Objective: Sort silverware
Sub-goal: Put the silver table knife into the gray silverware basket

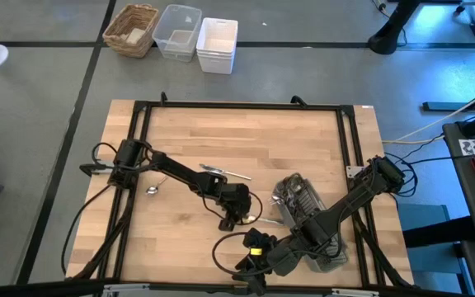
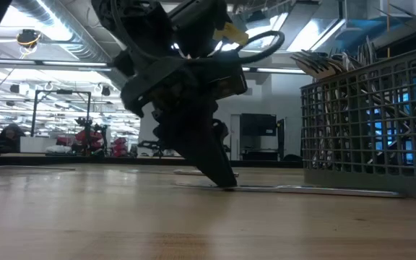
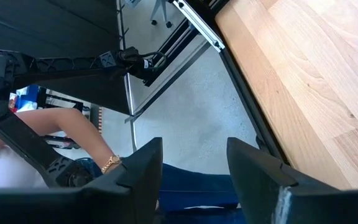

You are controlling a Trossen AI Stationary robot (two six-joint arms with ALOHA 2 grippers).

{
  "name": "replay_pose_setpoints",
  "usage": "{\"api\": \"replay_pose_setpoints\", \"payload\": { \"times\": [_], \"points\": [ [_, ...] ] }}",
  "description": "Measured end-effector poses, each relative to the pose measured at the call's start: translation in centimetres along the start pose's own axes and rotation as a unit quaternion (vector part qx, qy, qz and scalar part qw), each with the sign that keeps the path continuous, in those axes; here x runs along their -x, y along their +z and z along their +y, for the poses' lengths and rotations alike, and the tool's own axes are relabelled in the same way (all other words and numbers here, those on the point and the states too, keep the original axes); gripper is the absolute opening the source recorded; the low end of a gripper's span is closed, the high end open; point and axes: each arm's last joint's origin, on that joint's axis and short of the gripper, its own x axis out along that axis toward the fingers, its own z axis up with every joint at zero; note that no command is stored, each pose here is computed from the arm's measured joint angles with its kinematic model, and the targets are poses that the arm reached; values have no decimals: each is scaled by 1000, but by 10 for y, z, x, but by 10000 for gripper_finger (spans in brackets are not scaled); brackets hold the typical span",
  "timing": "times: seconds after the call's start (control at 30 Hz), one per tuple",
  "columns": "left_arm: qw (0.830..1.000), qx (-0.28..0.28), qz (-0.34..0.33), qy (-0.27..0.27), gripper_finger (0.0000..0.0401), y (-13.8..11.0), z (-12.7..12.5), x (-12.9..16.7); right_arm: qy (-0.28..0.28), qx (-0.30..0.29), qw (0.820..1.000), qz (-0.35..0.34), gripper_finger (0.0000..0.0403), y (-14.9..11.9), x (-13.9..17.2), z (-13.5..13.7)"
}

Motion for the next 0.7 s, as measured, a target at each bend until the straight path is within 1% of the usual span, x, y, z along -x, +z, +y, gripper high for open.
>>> {"api": "replay_pose_setpoints", "payload": {
  "times": [0.17, 0.3, 0.43, 0.57, 0.7],
  "points": [
    [997, -47, 12, 63, 151, -3, -4, -4, 0, 0, 1000, 0, 182, 0, 0, 0],
    [992, -82, 25, 89, 151, -5, -9, -5, 0, 0, 1000, 0, 182, 0, 0, 0],
    [990, -87, 32, 104, 146, -6, -11, -6, 0, 0, 1000, 0, 182, 0, 0, 0],
    [992, -71, 34, 102, 112, -7, -10, -6, 0, 0, 1000, 0, 182, 0, 0, 0],
    [996, -47, 33, 74, 65, -7, -4, -5, 0, 0, 1000, 0, 182, 0, 0, 0]
  ]
}}
